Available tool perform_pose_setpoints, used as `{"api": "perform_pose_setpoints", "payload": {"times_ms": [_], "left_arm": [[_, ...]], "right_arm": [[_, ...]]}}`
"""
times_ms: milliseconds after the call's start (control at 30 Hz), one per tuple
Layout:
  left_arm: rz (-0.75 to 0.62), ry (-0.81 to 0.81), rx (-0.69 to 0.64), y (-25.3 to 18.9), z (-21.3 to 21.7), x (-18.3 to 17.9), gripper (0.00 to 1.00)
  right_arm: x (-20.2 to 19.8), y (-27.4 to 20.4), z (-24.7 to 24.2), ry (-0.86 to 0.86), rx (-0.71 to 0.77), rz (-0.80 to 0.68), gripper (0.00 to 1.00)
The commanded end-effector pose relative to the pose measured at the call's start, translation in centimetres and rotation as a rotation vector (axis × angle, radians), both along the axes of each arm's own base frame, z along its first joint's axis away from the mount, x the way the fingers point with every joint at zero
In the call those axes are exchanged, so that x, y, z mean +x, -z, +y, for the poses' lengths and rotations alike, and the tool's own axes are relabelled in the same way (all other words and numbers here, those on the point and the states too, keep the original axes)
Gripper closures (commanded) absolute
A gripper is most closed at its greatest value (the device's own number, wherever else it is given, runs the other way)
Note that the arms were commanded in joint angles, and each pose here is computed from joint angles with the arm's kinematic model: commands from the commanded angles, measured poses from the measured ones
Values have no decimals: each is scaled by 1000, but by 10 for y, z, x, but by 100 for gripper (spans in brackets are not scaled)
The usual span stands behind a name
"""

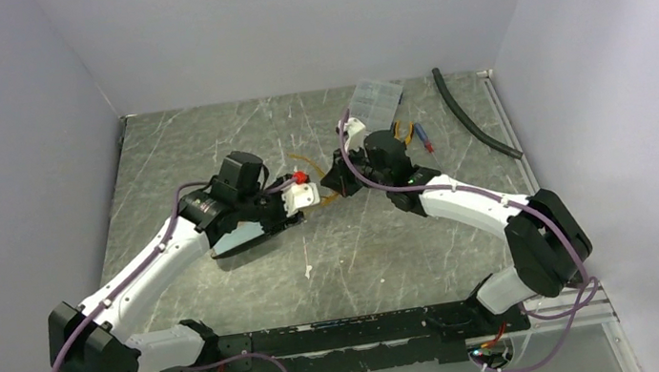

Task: Organize the sunglasses
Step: Fold the sunglasses at the center of the board.

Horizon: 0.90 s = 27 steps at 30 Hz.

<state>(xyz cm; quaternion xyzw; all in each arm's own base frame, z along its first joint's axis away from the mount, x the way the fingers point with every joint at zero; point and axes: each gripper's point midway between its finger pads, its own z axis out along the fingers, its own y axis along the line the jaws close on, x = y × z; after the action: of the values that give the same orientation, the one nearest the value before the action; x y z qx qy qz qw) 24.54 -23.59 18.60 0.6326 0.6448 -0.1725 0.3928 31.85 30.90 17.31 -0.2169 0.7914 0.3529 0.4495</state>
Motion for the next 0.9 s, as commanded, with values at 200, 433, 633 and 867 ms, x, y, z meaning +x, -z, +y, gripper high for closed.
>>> {"api": "perform_pose_setpoints", "payload": {"times_ms": [200, 433, 633, 867], "left_arm": [[-26, -79, -56, -12, 23, 3, 11], [-6, -168, -45, 17, 44, 17, 15], [88, -150, -89, 44, 30, 15, 21], [168, -122, -112, 69, 16, 17, 26]], "right_arm": [[7, 33, -27, 82, -164, 8, 100], [14, 85, -48, 215, -285, 113, 100], [16, 121, -54, 283, -383, 182, 100], [3, 146, -45, 256, -435, 268, 88]]}}
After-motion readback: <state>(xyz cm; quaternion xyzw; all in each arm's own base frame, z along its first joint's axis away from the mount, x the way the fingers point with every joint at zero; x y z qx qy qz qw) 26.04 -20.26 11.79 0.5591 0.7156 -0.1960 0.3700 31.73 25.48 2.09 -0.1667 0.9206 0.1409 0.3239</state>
